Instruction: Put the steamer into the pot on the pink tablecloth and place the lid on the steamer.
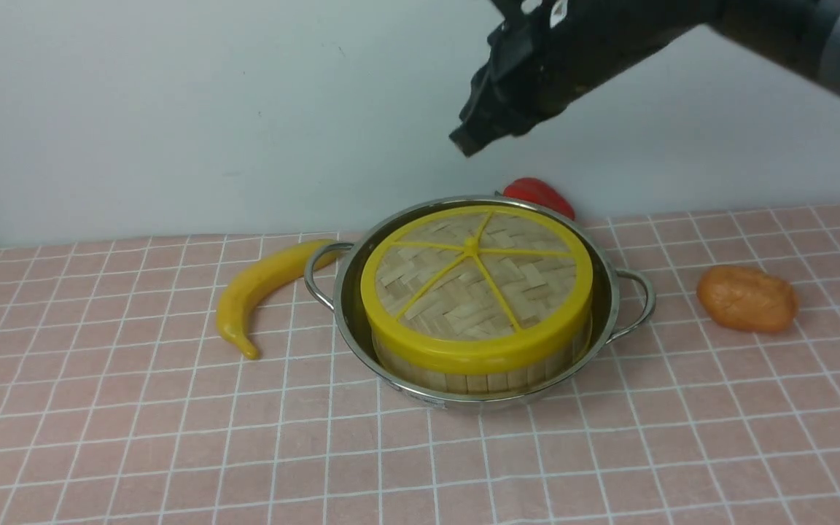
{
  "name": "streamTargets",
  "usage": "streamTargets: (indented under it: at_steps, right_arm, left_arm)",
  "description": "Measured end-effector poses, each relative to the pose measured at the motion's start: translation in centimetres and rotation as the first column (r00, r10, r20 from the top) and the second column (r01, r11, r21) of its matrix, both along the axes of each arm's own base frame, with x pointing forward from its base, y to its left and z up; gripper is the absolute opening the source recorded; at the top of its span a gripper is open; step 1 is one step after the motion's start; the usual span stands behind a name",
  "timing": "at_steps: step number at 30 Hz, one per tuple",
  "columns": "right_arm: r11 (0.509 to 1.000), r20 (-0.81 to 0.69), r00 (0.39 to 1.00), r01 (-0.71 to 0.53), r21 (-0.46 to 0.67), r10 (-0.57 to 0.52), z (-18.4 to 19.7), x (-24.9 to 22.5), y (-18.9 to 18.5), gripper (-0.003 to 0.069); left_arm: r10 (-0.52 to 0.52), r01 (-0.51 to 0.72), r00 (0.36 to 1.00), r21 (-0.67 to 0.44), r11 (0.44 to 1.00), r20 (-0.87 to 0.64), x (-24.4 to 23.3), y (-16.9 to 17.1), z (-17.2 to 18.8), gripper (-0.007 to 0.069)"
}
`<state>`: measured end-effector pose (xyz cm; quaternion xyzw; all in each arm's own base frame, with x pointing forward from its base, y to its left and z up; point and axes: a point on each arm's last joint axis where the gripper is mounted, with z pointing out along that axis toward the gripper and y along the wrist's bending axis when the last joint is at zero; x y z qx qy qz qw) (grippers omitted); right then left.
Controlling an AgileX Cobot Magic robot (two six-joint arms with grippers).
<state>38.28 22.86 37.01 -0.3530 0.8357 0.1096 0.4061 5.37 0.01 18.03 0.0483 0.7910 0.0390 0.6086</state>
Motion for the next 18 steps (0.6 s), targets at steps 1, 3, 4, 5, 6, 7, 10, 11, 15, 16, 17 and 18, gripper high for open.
streamTargets:
  at_steps: [1, 3, 4, 5, 6, 7, 10, 11, 15, 16, 17, 18]
  right_arm:
    - [1.000, 0.009, 1.000, 0.002, 0.013, -0.002, 0.7, -0.3, -0.2, -0.0015]
    - [0.999, 0.019, 1.000, 0.005, 0.035, -0.006, 1.5, -0.7, -0.3, -0.0015]
    - [0.998, 0.022, 1.000, 0.005, 0.063, -0.006, 2.2, -1.1, -0.4, -0.0015]
    - [0.996, 0.019, 1.000, 0.001, 0.085, -0.003, 2.6, -1.4, -0.4, -0.0015]
    - [0.996, 0.018, 1.000, 0.000, 0.094, -0.002, 2.7, -1.4, -0.4, -0.0014]
    - [0.992, 0.003, 1.000, -0.003, 0.128, 0.003, 2.8, -1.6, -0.2, -0.0011]
    - [0.981, -0.035, 0.999, -0.006, 0.192, 0.013, 2.9, -1.8, 0.1, -0.0006]
    - [0.978, -0.043, 0.999, -0.006, 0.210, 0.015, 3.0, -1.8, 0.1, -0.0005]
    - [0.962, -0.082, 0.996, 0.000, 0.273, 0.023, 3.2, -1.9, 0.3, 0.0003]
    - [0.960, -0.100, 0.995, 0.001, 0.280, 0.028, 3.1, -2.0, 0.3, 0.0004]
    - [0.960, -0.124, 0.992, -0.001, 0.279, 0.037, 3.0, -2.2, 0.3, 0.0006]
    - [0.963, -0.153, 0.987, -0.005, 0.270, 0.048, 2.8, -2.4, 0.3, 0.0008]
  left_arm:
    - [0.000, 0.000, 1.000, 0.000, 1.000, 0.000, 0.0, 0.0, 0.0, 0.0243]
    - [0.000, 0.000, 1.000, 0.000, 1.000, 0.000, 0.0, 0.0, 0.0, 0.0243]
    - [0.000, 0.000, 1.000, 0.000, 1.000, 0.000, 0.0, 0.0, 0.0, 0.0243]
    - [0.000, 0.000, 1.000, 0.000, 1.000, 0.000, 0.0, 0.0, 0.0, 0.0243]
    - [0.000, 0.000, 1.000, 0.000, 1.000, 0.000, 0.0, 0.0, 0.0, 0.0243]
    - [0.000, 0.000, 1.000, 0.000, 1.000, 0.000, 0.0, 0.0, 0.0, 0.0243]
    - [0.000, 0.000, 1.000, 0.000, 1.000, 0.000, 0.0, 0.0, 0.0, 0.0243]
    - [0.000, 0.000, 1.000, 0.000, 1.000, 0.000, 0.0, 0.0, 0.0, 0.0243]
    - [0.000, 0.000, 1.000, 0.000, 1.000, 0.000, 0.0, 0.0, 0.0, 0.0243]
    - [0.000, 0.000, 1.000, 0.000, 1.000, 0.000, 0.0, 0.0, 0.0, 0.0243]
    - [0.000, 0.000, 1.000, 0.000, 1.000, 0.000, 0.0, 0.0, 0.0, 0.0243]
    - [0.000, 0.000, 1.000, 0.000, 1.000, 0.000, 0.0, 0.0, 0.0, 0.0243]
